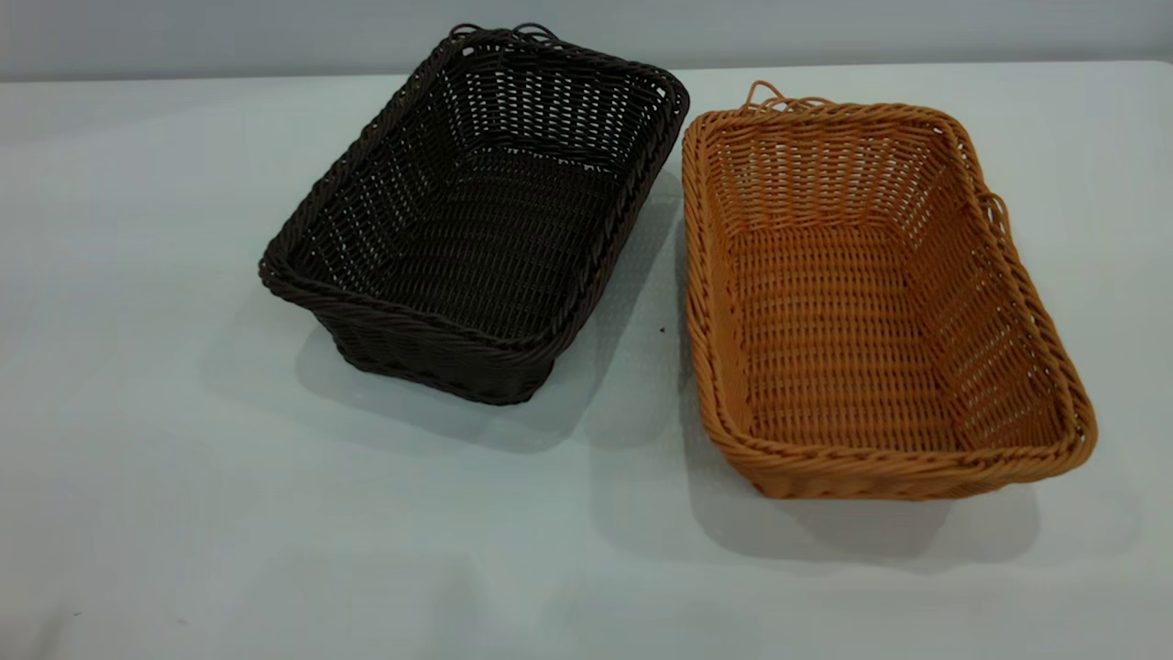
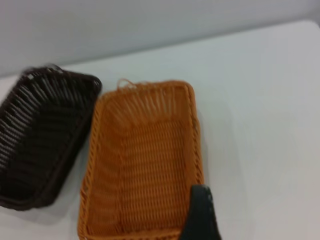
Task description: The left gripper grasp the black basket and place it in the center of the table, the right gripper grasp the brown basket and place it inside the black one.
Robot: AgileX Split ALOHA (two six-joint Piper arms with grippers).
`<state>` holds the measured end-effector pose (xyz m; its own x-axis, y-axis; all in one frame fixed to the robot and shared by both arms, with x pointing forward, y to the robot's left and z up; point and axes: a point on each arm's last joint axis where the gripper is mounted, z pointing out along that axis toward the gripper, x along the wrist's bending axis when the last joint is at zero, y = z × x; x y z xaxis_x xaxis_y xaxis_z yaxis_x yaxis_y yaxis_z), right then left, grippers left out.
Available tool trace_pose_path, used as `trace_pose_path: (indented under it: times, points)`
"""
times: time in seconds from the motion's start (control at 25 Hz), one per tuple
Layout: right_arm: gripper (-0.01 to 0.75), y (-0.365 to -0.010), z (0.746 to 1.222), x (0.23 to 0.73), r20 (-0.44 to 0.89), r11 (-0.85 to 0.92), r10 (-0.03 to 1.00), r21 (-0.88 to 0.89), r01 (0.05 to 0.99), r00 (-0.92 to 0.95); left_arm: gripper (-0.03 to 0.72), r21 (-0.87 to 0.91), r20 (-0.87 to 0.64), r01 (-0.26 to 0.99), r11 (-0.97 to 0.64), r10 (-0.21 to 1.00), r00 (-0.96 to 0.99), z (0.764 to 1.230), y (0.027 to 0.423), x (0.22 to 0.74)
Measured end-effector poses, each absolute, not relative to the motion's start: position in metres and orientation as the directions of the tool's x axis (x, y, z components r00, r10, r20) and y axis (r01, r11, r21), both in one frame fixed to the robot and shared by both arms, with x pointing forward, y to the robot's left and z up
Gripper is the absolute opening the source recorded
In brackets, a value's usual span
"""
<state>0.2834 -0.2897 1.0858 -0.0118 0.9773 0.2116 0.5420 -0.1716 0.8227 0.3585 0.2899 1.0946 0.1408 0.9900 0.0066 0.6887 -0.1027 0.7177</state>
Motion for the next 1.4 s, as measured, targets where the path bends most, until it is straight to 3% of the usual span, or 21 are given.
trace_pose_path:
  times: [0.48,0.96,1.4]
  points:
    - [0.503,-0.279,1.055,0.364,0.250,-0.207,0.966,0.579,0.789,0.070,0.554,0.598,0.019,0.778,-0.193,0.974,0.227,1.043,0.265,0.527]
    - [0.503,-0.275,1.027,0.401,0.262,-0.257,0.953,0.444,0.858,0.150,0.554,0.499,0.016,0.816,-0.293,0.944,0.330,0.939,0.210,0.640]
    - [0.502,-0.269,0.996,0.429,0.299,-0.319,0.927,0.310,0.896,0.226,0.554,0.448,-0.007,0.831,-0.331,0.928,0.373,0.871,0.173,0.680]
